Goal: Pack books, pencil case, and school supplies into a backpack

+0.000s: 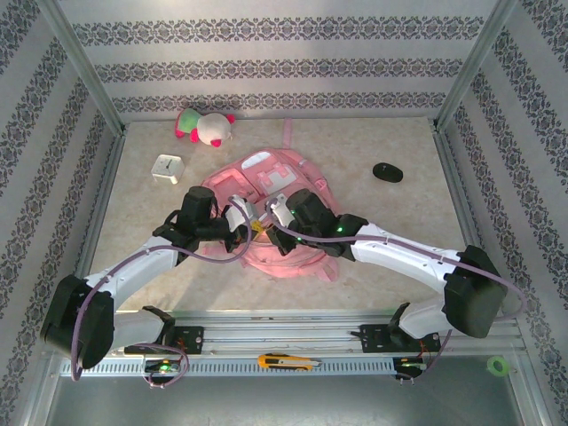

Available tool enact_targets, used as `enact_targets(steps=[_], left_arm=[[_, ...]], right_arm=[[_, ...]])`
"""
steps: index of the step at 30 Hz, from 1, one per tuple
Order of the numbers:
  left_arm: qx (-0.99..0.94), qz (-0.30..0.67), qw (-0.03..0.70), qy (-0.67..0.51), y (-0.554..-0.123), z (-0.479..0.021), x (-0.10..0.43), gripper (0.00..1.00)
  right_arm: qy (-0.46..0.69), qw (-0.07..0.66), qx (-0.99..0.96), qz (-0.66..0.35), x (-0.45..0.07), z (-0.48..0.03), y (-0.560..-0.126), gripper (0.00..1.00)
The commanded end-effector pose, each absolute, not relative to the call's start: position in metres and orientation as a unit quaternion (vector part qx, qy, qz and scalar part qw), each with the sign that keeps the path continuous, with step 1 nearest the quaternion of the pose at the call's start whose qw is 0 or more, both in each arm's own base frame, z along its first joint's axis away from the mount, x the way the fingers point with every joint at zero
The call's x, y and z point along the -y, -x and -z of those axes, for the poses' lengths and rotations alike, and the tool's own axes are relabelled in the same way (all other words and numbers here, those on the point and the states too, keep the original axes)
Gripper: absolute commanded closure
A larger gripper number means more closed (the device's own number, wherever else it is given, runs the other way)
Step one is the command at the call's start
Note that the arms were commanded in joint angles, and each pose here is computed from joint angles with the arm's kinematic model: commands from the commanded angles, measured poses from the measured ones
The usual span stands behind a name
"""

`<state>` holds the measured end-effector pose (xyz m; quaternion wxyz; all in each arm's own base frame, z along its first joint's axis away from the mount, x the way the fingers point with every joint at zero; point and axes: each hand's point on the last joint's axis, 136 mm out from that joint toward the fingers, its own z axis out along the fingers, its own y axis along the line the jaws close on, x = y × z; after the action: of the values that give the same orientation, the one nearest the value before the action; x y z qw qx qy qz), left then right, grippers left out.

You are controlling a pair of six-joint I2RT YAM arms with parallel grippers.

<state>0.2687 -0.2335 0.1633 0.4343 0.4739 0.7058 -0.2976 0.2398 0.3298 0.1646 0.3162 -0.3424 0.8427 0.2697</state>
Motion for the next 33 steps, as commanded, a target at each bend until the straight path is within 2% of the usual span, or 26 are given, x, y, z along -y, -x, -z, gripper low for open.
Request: enact_targets(steps=[1, 9, 17, 23, 24, 27, 29, 33], left_arm=[[-0.698, 0.267, 0.465, -0.475, -0.287, -0.183, 0.230, 1.00], [-0.717, 0.218, 0.442, -0.492, -0.289, -0.163, 0.217, 1.00], [-0.724, 0.196, 0.425, -0.508, -0.281, -0.151, 0.207, 1.00], [-0.714, 0.194, 0.409, -0.535, -0.273, -0.145, 0.207, 1.00], [-0.713, 0.193, 0.406, -0.539, -0.271, -0.144, 0.208, 0.97], [-0.696, 0.194, 0.413, -0.554, -0.266, -0.146, 0.215, 0.67], [-0.677, 0.199, 0.420, -0.571, -0.260, -0.149, 0.225, 0.53], [-0.639, 0.159, 0.442, -0.609, -0.254, -0.150, 0.244, 0.46]], right_arm=[[0.335, 0.295, -0.854, -0.268, -0.315, -0.158, -0.234, 1.00], [0.288, 0.191, -0.879, -0.329, -0.299, -0.143, -0.220, 1.00], [0.252, 0.189, -0.895, -0.318, -0.268, -0.135, -0.230, 1.00], [0.262, 0.179, -0.887, -0.335, -0.271, -0.132, -0.229, 1.00], [0.263, 0.178, -0.885, -0.341, -0.273, -0.133, -0.229, 1.00], [0.271, 0.179, -0.874, -0.360, -0.282, -0.136, -0.228, 1.00], [0.276, 0.182, -0.869, -0.368, -0.286, -0.138, -0.228, 1.00], [0.282, 0.185, -0.863, -0.375, -0.290, -0.143, -0.228, 1.00]])
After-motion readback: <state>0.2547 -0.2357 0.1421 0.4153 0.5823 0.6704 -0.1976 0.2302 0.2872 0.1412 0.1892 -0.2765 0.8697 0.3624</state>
